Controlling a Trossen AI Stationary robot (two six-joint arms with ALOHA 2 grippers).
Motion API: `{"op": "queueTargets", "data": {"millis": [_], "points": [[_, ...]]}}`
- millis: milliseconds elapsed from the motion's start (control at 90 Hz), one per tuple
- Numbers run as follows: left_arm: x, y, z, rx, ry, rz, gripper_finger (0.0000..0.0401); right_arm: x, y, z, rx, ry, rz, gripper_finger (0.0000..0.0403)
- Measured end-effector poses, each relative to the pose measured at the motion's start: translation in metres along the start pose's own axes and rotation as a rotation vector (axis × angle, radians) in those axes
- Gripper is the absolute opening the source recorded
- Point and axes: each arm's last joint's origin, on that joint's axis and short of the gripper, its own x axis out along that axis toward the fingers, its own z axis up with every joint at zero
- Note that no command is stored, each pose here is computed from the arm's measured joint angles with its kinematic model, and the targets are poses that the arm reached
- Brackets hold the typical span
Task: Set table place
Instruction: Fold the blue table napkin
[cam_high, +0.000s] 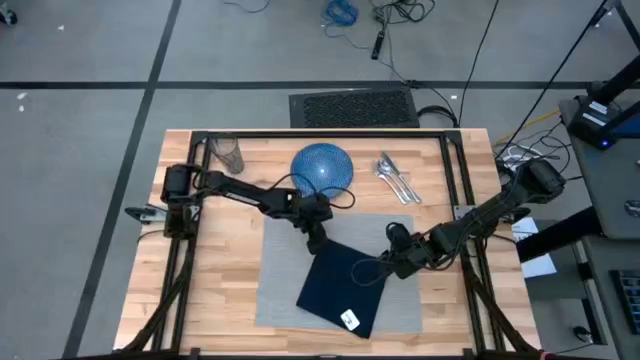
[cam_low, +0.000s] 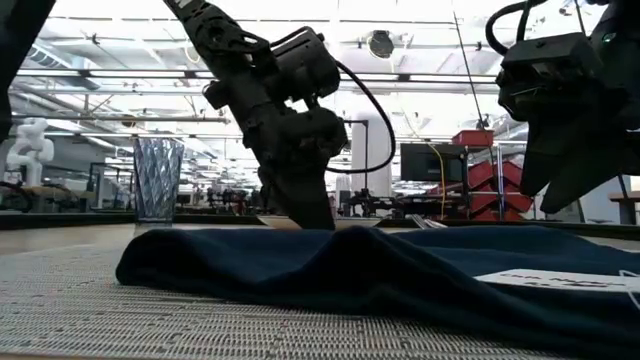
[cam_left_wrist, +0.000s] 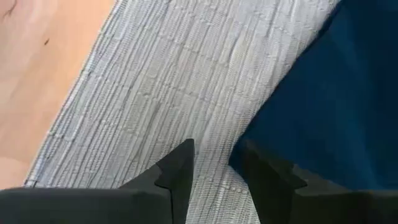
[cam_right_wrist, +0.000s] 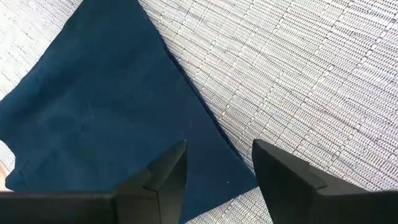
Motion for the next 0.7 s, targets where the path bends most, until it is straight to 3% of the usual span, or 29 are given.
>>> {"op": "queueTargets", "data": {"millis": [156,344,700], "points": [[0.002,-0.001,-0.001,-0.013,0.019,-0.037,0.0121,0.0,0.0,0.0,-0.003,0.0,-0.001,0.0167],[0.004,-0.011,-0.005,0.008,0.073,-0.187,0.0121,0.0,-0.001,0.0,-0.006,0.0,-0.007,0.0167],[0.004,-0.016,-0.007,0.037,0.109,-0.286,0.0121,0.0,-0.002,0.0,-0.009,0.001,-0.017,0.0167]]}}
